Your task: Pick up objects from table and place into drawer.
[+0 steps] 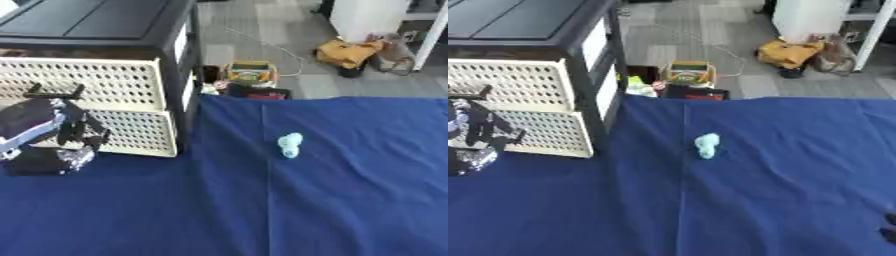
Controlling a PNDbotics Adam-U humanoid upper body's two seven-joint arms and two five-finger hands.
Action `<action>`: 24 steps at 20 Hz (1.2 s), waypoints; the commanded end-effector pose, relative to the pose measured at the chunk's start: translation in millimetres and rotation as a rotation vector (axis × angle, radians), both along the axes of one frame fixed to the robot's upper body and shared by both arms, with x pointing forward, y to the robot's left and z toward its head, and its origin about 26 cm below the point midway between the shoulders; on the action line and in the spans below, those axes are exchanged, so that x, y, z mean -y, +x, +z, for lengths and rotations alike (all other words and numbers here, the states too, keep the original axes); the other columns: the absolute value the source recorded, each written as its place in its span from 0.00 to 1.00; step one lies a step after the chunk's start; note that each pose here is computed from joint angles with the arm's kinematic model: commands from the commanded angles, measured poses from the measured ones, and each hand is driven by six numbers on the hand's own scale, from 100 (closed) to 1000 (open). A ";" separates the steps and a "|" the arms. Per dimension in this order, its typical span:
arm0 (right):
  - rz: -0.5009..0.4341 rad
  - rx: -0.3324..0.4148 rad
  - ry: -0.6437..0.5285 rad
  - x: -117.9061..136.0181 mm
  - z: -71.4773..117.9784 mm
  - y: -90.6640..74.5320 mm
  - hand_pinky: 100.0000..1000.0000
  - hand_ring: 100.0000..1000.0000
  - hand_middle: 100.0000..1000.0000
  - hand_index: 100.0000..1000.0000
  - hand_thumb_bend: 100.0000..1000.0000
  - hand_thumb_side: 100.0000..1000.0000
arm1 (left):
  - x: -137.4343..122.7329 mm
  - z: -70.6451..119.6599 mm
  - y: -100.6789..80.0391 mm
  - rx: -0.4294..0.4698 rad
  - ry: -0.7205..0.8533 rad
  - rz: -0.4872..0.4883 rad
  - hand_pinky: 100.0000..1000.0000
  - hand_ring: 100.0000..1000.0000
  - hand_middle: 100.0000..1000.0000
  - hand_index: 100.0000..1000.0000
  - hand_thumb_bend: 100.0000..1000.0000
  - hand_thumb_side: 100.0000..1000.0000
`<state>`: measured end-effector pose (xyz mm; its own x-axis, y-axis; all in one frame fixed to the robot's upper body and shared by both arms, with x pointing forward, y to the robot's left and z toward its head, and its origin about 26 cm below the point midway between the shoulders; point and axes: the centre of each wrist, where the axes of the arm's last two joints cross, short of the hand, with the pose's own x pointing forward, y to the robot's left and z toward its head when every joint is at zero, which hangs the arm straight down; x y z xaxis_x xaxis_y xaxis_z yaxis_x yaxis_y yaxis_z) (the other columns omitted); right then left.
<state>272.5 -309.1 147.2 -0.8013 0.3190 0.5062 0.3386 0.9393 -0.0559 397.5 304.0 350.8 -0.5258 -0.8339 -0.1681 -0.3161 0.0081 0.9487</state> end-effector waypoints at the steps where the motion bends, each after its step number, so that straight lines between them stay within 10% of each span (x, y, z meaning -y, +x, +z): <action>1: -0.004 0.006 -0.015 0.1 2.1 -0.7 0.65 0.74 0.45 0.75 0.00 0.91 | -3.4 12.0 -2.6 0.040 0.005 0.013 0.66 0.31 0.36 0.70 0.00 0.80; 10: -0.004 0.003 -0.014 0.2 1.1 -1.1 0.65 0.74 0.45 0.75 0.00 0.91 | 0.0 3.4 -2.5 -0.001 0.042 -0.011 0.65 0.31 0.36 0.69 0.00 0.86; 24: 0.014 -0.004 -0.010 15.6 -1.9 -8.9 0.65 0.74 0.46 0.75 0.00 0.92 | 48.4 -17.1 -96.3 -0.295 0.163 -0.469 0.70 0.30 0.37 0.69 0.00 1.00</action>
<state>265.4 -319.0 138.6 -0.7950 0.3046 0.5246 0.3259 0.9438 -0.0542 313.0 257.6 322.0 -0.8575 -0.5108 -0.0616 -0.0267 -0.0755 0.9968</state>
